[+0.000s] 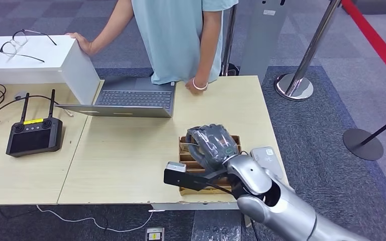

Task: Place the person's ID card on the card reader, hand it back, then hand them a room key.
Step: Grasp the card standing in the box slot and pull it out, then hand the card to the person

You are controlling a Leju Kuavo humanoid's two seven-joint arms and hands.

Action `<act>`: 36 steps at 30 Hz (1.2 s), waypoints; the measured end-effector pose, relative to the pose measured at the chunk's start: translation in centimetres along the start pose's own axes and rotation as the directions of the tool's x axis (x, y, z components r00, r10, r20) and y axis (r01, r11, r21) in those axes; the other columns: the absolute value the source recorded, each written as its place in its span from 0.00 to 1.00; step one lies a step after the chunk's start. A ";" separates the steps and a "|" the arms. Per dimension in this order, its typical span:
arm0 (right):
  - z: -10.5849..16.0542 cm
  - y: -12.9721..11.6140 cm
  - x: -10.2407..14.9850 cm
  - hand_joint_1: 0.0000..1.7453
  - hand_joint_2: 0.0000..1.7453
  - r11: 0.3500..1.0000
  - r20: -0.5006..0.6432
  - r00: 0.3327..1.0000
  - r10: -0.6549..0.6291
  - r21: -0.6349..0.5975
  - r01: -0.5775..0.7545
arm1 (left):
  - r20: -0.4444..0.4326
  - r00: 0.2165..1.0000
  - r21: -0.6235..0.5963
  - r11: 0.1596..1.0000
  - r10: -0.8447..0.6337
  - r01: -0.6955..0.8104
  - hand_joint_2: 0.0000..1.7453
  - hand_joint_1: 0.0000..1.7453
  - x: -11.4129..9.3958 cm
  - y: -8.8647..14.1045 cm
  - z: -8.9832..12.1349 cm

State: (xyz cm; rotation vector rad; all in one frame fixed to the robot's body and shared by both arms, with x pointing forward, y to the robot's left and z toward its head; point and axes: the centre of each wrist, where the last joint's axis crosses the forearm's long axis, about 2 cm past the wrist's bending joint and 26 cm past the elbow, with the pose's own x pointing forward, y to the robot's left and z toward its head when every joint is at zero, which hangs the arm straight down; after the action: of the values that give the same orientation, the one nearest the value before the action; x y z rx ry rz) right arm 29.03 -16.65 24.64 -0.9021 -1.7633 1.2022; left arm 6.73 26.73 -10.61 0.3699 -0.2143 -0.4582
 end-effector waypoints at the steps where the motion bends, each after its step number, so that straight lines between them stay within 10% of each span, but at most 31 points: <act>1: -0.1 -0.4 0.0 1.00 1.00 1.000 0.004 1.000 0.001 -0.012 -0.001 | 0.000 1.000 0.000 1.000 0.000 0.000 1.00 0.00 0.0 0.0 0.0; 36: -5.0 -6.6 -2.9 1.00 1.00 0.969 -0.050 0.989 0.137 -0.203 -0.144 | 0.037 0.998 0.003 0.999 -0.042 0.042 1.00 0.00 0.1 0.0 0.0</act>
State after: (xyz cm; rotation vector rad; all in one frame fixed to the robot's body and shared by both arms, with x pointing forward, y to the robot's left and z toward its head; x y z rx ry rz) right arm 33.97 -19.24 31.42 -1.1800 -1.8444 1.0970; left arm 6.78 26.65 -10.60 0.3687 -0.2430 -0.5064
